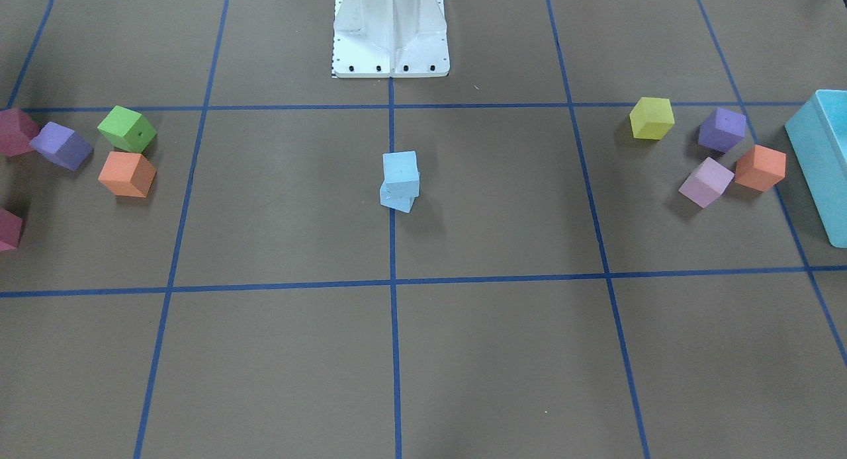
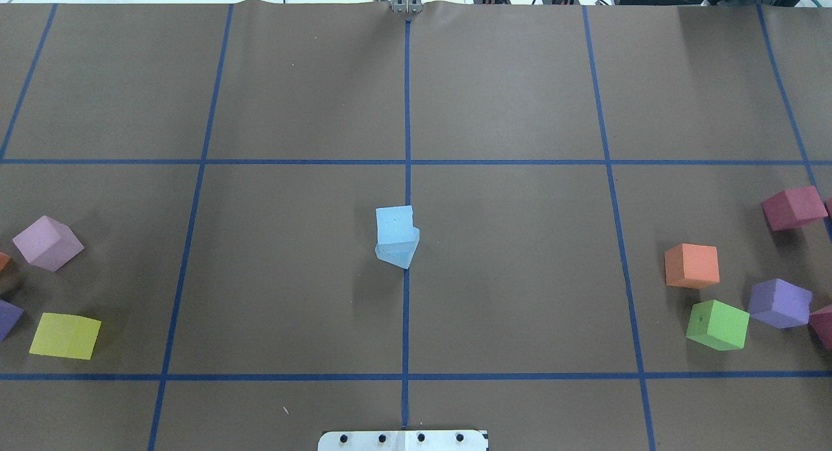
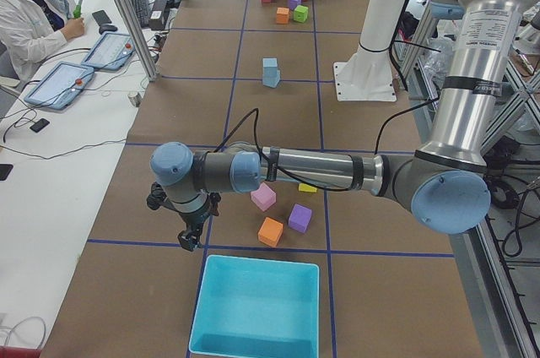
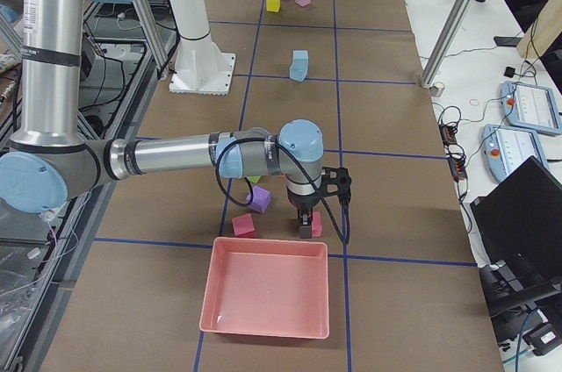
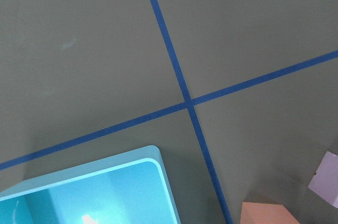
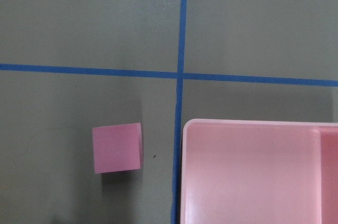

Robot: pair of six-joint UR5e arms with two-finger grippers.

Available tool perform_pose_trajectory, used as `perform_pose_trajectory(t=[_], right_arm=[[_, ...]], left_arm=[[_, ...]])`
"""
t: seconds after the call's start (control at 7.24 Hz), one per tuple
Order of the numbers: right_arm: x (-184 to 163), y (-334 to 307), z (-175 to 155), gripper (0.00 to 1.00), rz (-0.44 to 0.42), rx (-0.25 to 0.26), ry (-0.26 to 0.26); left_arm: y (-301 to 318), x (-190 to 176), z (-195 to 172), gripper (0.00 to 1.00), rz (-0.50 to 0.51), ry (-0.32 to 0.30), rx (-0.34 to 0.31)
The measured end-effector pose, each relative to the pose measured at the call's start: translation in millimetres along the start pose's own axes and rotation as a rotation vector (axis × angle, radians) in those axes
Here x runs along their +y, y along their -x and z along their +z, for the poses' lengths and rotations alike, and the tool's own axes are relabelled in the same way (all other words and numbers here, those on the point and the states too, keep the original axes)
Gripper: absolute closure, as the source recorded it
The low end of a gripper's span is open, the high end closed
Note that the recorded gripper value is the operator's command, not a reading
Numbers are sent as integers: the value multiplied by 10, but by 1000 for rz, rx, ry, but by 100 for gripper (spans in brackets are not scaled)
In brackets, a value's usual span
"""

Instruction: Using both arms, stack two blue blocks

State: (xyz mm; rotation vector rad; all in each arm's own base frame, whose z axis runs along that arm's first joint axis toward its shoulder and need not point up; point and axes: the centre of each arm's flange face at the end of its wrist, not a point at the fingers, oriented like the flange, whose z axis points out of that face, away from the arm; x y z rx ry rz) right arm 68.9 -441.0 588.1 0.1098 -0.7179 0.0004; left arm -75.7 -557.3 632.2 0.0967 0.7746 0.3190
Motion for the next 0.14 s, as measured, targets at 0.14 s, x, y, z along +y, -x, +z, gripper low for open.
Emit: perform_pose_trajectory(t=[0.14], right_arm=[[2,2,0,0,0,-2,0]], left_arm=[[9,18,12,1,-3,2,0]])
